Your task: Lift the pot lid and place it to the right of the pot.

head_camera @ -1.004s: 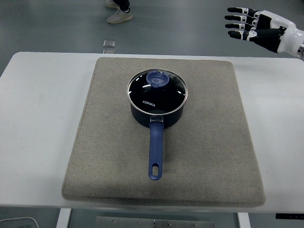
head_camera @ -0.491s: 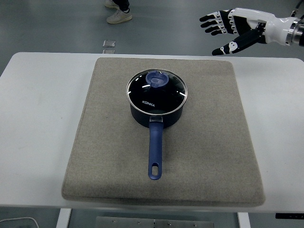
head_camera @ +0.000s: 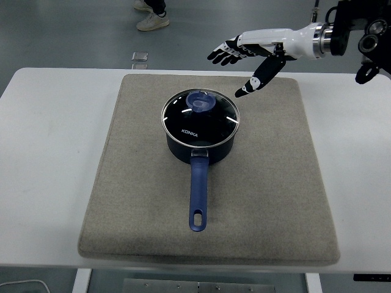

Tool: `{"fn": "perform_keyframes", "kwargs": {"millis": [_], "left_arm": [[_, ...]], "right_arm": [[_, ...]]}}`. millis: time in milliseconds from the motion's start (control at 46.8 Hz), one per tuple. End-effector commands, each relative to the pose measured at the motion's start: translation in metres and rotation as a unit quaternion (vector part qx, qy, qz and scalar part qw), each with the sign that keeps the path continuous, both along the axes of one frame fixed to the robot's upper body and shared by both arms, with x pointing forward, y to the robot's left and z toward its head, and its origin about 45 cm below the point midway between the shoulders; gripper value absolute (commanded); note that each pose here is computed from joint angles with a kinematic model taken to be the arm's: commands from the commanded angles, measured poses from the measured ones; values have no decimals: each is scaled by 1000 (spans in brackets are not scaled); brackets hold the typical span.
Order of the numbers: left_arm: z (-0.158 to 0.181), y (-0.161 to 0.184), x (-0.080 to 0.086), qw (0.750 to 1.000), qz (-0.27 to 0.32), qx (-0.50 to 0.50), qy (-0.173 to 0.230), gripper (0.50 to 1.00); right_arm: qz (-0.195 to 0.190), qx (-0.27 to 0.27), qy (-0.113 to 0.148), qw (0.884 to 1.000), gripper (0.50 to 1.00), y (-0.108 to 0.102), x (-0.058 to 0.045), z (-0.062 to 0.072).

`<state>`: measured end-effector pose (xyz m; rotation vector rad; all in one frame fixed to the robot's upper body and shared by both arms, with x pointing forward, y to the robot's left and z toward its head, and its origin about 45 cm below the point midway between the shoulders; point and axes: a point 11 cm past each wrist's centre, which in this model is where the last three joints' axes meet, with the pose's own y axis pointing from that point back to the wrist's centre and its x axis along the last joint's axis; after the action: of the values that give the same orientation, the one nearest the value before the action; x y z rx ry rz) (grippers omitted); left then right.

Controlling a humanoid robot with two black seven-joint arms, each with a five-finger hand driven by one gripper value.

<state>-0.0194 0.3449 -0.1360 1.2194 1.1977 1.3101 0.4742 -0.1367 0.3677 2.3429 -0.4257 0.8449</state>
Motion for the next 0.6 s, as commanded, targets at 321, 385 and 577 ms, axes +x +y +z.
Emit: {"fn": "perform_keyframes", "kwargs": {"millis": [321,385,577], "left_arm": [[0,0,0,1000,0,1,0,1000],[0,0,0,1000,0,0,0,1000],[0,0,0,1000,0,0,0,1000]], "right_arm": [[42,-48,-11,998,903,32,-9,-14],[51,-49,-13,997,903,42,-11,-17],[60,-64,-35,996,901,56,-14,-26]]}}
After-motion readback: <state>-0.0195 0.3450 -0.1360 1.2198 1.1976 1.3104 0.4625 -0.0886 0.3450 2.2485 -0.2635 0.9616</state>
